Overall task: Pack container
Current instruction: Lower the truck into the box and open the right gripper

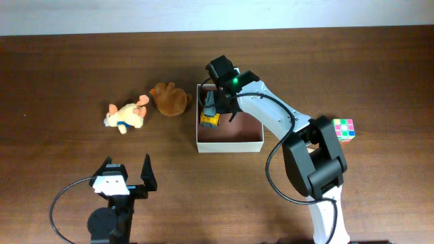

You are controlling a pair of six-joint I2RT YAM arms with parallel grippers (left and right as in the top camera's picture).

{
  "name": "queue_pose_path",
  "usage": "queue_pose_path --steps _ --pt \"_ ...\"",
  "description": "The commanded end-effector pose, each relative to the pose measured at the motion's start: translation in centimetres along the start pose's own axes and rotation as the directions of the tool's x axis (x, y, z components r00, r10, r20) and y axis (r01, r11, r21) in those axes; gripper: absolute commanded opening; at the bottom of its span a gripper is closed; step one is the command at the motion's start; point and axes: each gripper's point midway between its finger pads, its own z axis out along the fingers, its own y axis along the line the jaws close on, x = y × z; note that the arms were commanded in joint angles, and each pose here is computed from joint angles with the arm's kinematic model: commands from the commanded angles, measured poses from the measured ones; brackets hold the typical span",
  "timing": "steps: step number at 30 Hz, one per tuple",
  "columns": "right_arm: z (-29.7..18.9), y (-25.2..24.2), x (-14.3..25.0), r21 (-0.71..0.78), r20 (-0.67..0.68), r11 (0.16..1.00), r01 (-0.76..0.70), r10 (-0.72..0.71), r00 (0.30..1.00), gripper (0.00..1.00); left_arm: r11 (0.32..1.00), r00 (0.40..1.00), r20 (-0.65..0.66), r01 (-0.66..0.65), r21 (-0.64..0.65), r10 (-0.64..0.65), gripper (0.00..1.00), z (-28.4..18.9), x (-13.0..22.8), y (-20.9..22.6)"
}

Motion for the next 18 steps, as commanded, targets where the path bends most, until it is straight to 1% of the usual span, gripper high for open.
queue_pose_path --steps 1,5,14,18 --pt "0.4 1.0 0.1 -0.063 -0.008 0.998 0.01 -0.011 1.0 0.41 1.0 1.0 0.003 -0.016 0.006 0.016 1.0 0.0 0.1 -0.1" --pt "0.3 1.7 -0.1 -0.1 -0.002 0.995 0.009 -0.009 1.0 0.41 1.0 1.0 0.003 -0.016 0.006 0.016 1.0 0.0 0.1 -0.1" --pt "0.3 2.1 -0.1 -0.123 0.001 0.99 0.069 -0.069 0.998 0.41 1.0 1.0 0.003 -0.016 0.006 0.016 1.0 0.0 0.1 -0.1" --pt "0.3 1.9 0.2 -0.121 -0.012 0.99 0.067 -0.069 0.998 0.41 1.0 1.0 0.003 -0.016 0.006 0.016 0.99 0.0 0.1 -0.1"
